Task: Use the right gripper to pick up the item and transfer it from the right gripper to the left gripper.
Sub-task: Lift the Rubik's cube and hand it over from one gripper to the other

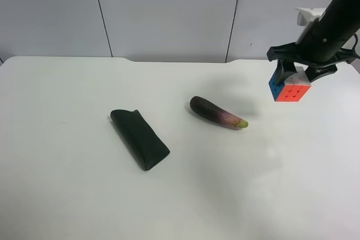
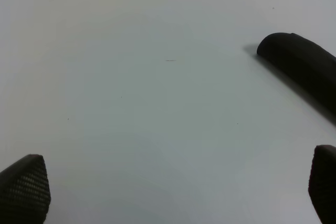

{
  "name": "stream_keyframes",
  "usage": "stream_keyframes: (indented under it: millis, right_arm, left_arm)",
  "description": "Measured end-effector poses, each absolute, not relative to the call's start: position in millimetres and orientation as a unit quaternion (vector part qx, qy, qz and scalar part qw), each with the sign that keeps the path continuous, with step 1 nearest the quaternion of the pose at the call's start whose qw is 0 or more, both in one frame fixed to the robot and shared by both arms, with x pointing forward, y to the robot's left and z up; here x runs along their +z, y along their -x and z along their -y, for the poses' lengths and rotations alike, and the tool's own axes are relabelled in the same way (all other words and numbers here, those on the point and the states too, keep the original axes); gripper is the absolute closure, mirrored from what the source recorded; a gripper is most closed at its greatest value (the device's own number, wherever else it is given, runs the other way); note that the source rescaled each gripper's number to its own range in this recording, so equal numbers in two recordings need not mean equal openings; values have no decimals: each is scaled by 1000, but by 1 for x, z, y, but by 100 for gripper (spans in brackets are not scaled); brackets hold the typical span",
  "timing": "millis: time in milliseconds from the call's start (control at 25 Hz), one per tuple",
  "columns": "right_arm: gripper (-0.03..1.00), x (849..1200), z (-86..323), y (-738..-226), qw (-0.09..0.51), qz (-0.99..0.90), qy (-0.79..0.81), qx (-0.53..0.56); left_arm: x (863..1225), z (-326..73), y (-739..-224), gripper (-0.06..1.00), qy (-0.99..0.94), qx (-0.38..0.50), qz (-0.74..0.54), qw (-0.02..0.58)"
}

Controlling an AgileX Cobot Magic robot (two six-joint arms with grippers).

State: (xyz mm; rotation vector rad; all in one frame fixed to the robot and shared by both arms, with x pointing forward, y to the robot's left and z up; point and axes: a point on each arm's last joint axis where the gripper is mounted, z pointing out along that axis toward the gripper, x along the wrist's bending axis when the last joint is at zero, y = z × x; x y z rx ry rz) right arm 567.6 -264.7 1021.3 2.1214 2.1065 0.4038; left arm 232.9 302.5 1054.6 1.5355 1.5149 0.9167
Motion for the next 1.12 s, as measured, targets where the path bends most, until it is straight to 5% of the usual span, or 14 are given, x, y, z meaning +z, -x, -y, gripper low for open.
stream_keyframes:
  millis: [520,1120]
  right_arm:
    - [97,1073,248,-537,32,-729,-644,230]
    - [97,1077,130,-496,35,-890,-371,265]
  left_arm:
    - [1055,-302,-233,-6,-604,361,-595,388]
    - [1055,-299,-233,-6,-605,346,-595,401]
